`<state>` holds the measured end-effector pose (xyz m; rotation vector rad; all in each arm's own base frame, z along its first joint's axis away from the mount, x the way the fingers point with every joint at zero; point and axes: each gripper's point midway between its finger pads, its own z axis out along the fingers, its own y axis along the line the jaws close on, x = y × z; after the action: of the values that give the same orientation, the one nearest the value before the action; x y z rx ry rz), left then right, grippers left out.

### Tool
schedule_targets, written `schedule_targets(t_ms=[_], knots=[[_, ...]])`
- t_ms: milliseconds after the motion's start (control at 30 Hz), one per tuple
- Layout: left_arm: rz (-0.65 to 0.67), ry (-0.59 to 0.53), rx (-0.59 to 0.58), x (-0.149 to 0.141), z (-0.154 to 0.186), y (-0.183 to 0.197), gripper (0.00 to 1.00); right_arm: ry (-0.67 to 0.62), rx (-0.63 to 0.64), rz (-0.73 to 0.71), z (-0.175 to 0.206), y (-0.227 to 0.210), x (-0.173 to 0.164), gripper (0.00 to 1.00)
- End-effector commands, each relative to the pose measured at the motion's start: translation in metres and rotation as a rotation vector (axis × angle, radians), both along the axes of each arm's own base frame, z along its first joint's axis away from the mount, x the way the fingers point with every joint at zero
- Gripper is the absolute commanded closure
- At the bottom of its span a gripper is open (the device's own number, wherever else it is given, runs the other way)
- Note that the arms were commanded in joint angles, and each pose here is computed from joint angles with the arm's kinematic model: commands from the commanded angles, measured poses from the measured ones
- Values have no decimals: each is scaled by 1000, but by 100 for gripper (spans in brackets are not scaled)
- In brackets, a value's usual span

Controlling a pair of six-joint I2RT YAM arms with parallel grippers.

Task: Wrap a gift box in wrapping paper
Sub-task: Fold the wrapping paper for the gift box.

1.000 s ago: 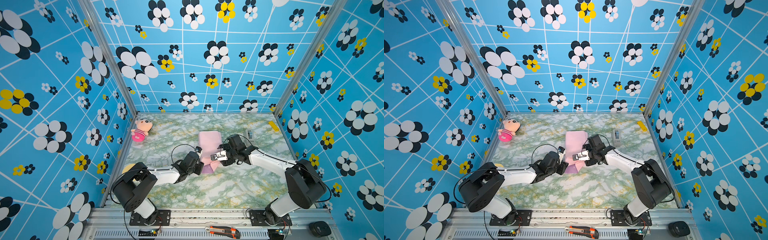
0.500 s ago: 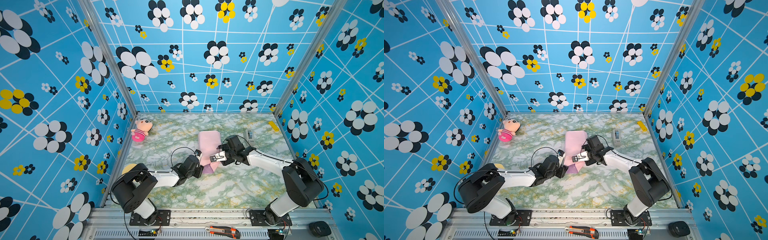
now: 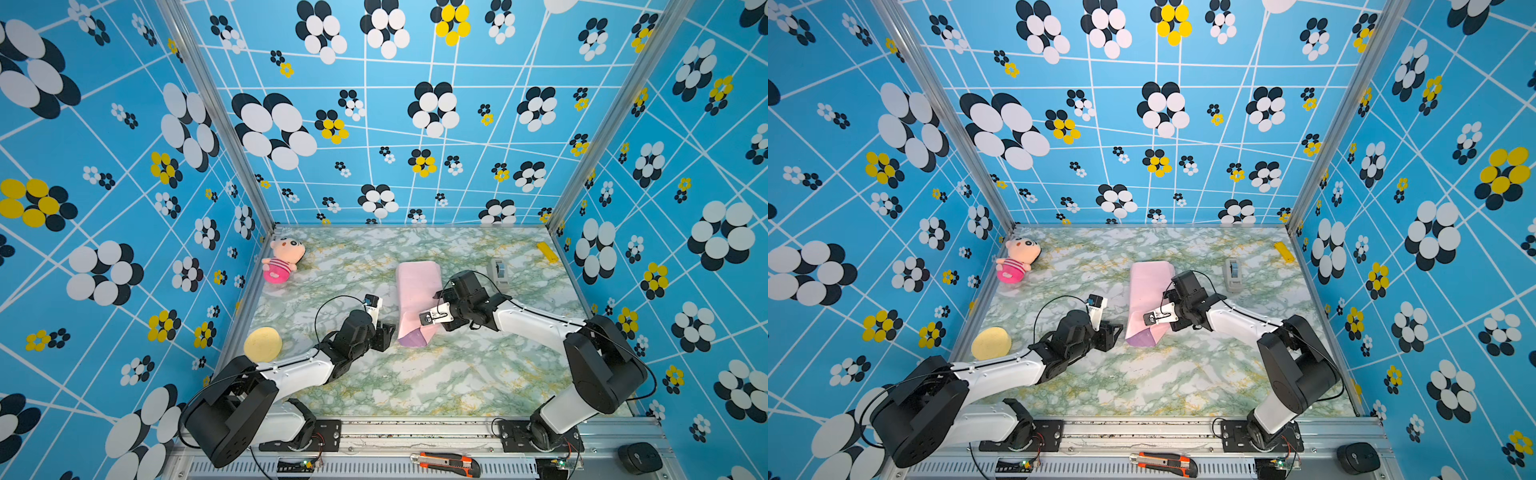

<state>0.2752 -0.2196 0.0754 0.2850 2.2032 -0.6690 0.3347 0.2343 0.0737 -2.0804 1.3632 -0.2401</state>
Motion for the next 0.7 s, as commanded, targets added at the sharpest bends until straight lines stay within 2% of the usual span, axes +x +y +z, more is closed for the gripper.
schedule_targets(t_ms=[0,167,400,667], knots=[[-43,11,-87,-3,3,-11,45,69,-63,10,-24,-7,-14,25],[-67,2,-140,-1,0,-20,45,71,-71,7,-24,-8,-14,25],[-99,48,-135,0,-20,-30,48,74,-73,8,-24,-8,-15,26],[-132,54,-123,1,-27,-37,54,80,-76,7,-24,-9,-16,26]])
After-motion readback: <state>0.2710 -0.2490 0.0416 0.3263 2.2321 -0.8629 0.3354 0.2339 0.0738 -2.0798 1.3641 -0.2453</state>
